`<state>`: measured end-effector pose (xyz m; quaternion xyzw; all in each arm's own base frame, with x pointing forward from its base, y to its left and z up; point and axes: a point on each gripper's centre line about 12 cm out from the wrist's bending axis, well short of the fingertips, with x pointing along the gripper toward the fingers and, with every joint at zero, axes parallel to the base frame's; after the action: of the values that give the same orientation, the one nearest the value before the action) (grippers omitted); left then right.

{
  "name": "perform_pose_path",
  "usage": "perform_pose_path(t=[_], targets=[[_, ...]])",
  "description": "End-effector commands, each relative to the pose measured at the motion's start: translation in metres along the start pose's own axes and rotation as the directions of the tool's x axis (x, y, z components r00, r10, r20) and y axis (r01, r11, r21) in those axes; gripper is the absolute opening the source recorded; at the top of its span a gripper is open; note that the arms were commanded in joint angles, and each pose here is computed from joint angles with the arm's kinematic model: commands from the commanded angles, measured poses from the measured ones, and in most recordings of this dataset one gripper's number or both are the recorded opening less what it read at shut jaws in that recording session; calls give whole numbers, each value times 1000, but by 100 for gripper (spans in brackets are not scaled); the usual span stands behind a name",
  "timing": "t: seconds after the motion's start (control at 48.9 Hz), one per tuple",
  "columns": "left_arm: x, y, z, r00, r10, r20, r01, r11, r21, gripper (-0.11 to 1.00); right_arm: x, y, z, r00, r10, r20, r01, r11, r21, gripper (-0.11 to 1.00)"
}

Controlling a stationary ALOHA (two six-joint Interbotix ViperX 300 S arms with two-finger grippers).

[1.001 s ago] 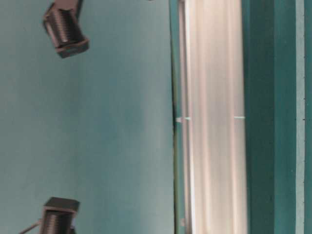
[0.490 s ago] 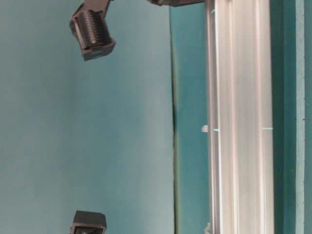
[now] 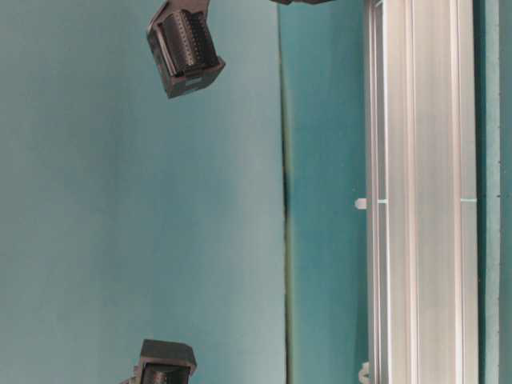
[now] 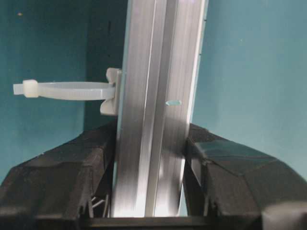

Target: Lift the large metal rail with both hands.

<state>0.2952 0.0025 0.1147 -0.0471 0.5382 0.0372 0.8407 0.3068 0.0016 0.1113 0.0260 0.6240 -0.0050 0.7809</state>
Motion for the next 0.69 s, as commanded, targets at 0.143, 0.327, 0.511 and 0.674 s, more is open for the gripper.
perform_pose_path(t=[0.143,0.327,0.511,0.674], targets=[[-1,-1,10,999,-7,52,8,1000,-24,36,1,4,-1,1000,6,-4,-6,1000,-5,39],[-1,-1,12,998,-8,59,9,1000,-21,35,2,6,-3,1000,8,-7,-8,1000,-8,39],[0,-1,9,999,-7,48,9,1000,-22,36,5,6,-3,1000,8,8,-8,1000,-8,39],[0,-1,9,999,-6,46,7,1000,-20,36,8,6,-2,1000,8,13,-8,1000,-9,39]])
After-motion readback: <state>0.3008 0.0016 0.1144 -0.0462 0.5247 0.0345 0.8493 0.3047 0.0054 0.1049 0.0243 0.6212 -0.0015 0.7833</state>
